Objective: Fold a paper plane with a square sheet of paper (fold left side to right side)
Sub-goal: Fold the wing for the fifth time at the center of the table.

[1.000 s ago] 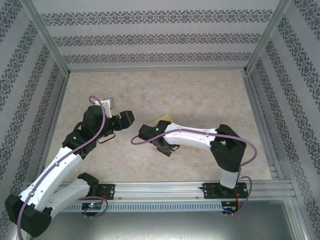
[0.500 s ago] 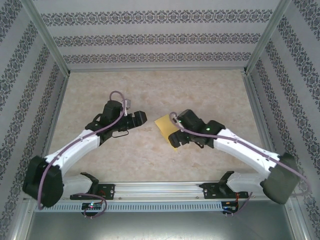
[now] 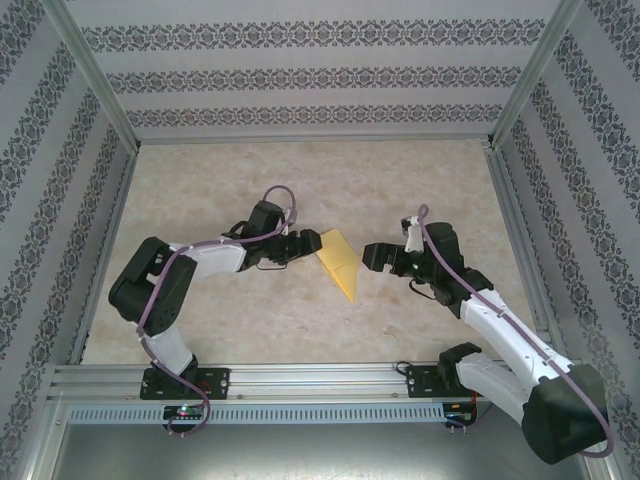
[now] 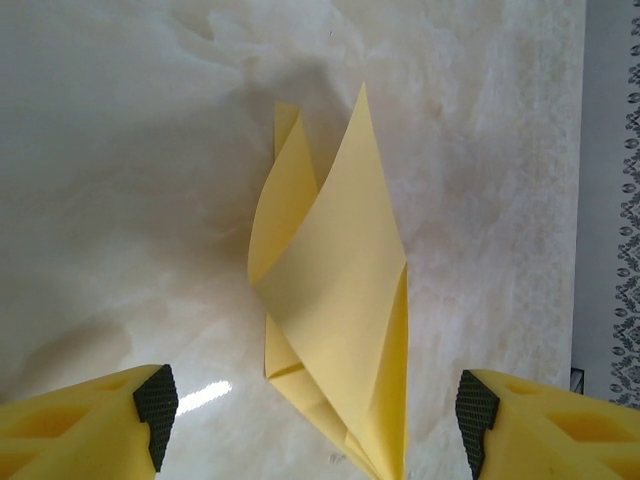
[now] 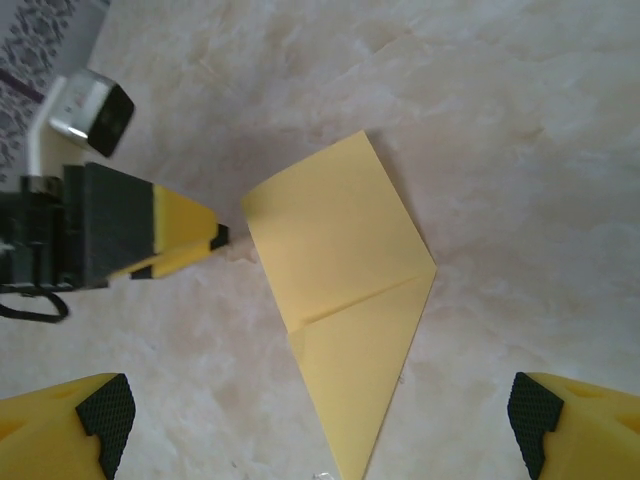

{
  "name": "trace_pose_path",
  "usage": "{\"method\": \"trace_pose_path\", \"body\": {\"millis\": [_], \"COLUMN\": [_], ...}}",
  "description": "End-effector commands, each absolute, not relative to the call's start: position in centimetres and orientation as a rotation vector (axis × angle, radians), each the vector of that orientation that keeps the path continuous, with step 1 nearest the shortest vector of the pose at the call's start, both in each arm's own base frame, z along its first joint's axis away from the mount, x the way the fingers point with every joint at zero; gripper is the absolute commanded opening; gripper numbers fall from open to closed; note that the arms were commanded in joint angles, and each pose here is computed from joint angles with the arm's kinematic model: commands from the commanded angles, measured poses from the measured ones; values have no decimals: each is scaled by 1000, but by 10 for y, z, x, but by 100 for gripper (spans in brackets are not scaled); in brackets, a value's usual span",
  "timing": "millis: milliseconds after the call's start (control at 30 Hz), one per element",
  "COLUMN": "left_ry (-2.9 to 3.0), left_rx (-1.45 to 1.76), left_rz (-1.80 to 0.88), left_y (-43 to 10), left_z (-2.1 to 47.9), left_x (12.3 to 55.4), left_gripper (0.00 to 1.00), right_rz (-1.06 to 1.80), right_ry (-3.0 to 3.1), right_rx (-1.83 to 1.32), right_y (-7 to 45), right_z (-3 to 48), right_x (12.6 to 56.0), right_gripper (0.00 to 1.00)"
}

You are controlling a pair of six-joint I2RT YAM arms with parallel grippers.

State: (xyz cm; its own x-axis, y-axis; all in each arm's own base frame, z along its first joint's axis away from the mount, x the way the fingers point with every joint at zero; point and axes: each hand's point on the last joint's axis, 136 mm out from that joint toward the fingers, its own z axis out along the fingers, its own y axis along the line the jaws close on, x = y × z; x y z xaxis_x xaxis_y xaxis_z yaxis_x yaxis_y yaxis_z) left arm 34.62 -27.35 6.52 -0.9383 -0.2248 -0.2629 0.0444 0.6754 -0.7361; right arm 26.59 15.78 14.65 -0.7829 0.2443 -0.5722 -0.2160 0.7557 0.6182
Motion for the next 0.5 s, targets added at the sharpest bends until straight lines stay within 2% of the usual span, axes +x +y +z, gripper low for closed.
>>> {"method": "trace_pose_path", "body": {"millis": [0, 100, 167, 300, 467], "left_ry": [2482, 2477, 2472, 2460, 2428], "left_rx": [-92, -93, -89, -43, 40], "left_rz": [-1237, -1255, -1246, -1245, -1215], "left_y": [-298, -305, -306, -309, -304], "left_z": [78, 71, 67, 65, 71], "left_x": [363, 371, 376, 379, 377], "left_gripper": [75, 69, 62, 35, 10], "right_rz": [1103, 1141, 1158, 1142, 1002], "right_ry": [2215, 2234, 2240, 2250, 2242], "right_rx": [50, 73, 80, 65, 21], "right_y": [168, 165, 164, 162, 153], "right_z": [165, 160, 158, 157, 156], "right_x": [268, 270, 271, 275, 286], "right_gripper": [98, 98, 98, 98, 98]}}
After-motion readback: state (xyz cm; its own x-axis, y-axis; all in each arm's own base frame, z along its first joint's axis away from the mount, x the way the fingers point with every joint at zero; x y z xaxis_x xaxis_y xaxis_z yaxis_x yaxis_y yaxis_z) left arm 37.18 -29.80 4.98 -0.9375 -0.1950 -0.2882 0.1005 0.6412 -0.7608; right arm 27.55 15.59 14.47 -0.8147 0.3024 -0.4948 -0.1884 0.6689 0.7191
